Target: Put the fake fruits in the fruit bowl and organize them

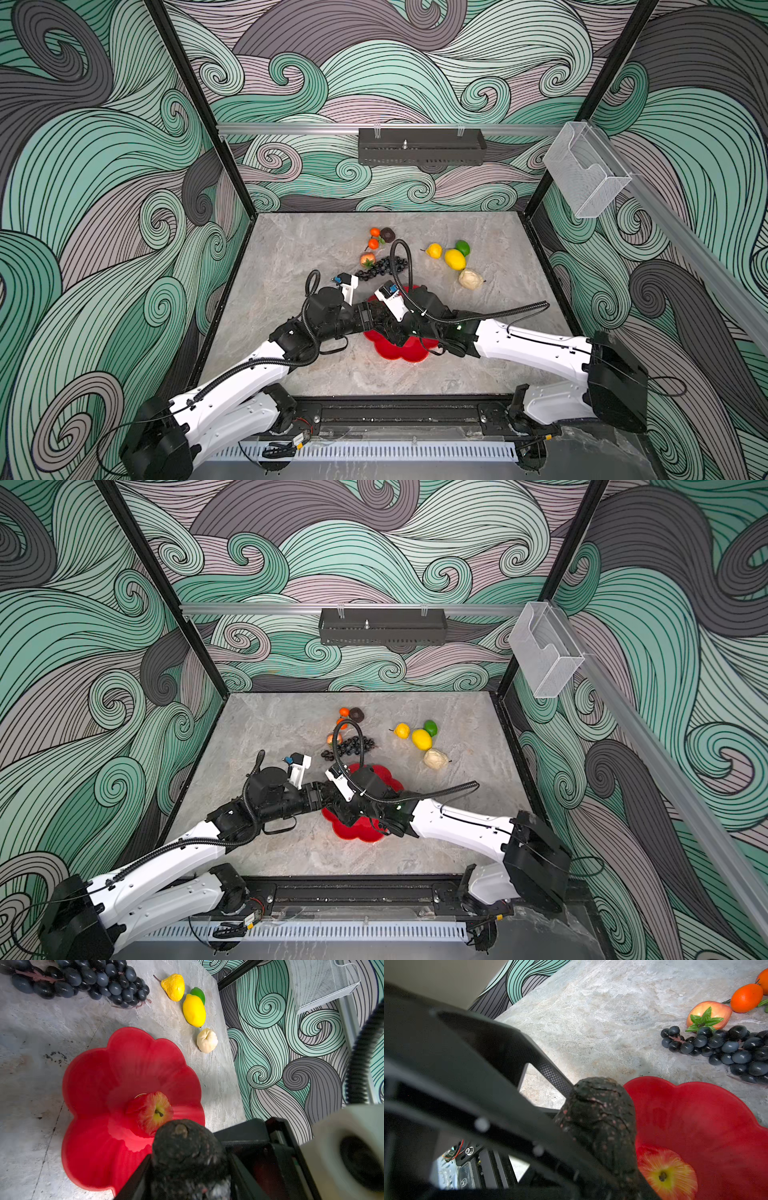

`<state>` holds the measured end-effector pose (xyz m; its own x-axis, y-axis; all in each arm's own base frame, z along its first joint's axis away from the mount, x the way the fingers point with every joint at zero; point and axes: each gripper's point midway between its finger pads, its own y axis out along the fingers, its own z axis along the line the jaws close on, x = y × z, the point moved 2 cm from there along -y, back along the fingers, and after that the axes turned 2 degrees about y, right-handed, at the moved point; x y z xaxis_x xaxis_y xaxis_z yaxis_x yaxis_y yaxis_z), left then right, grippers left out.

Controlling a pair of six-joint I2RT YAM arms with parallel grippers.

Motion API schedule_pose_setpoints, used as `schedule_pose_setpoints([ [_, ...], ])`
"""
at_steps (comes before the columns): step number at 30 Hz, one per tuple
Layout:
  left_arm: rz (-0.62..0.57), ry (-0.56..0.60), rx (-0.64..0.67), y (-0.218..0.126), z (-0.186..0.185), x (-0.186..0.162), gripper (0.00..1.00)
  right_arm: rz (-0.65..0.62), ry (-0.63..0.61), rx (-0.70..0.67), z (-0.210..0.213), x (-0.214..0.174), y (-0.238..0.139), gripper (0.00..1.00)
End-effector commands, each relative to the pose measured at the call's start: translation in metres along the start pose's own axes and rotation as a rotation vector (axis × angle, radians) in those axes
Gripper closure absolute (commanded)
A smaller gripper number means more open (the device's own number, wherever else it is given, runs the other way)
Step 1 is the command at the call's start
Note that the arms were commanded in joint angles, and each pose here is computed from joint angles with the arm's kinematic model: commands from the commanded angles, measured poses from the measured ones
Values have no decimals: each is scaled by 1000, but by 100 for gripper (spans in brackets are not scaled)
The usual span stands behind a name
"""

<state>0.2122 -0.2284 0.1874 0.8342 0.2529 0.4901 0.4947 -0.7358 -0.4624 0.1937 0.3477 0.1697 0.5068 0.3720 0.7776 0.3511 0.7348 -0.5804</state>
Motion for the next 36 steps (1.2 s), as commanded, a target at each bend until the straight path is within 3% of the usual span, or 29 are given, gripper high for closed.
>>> schedule_pose_setpoints([
  [1,-4,19,-26,-2,-8,1,49,-43,-22,-13,2,9,-2,59],
  [8,-3,37,0,1,-7,4,51,-18,-15,-72,-7,7,-4,54],
  [12,-20,94,68,-4,-3,12,52,8,-18,-103,-11,6,-13,31],
  [14,-45,152,169,-12,7,19,52,33,-29,-109,-12,3,-22,18],
  [19,-16,300,341,-26,19,29,52,42,-57,-192,-26,-10,-55,4],
  [27,276,294,489,-1,30,10,52,-28,34,-488,-87,-47,-97,0],
  [36,418,267,580,44,37,-10,51,-91,86,-597,-110,-74,-106,0],
])
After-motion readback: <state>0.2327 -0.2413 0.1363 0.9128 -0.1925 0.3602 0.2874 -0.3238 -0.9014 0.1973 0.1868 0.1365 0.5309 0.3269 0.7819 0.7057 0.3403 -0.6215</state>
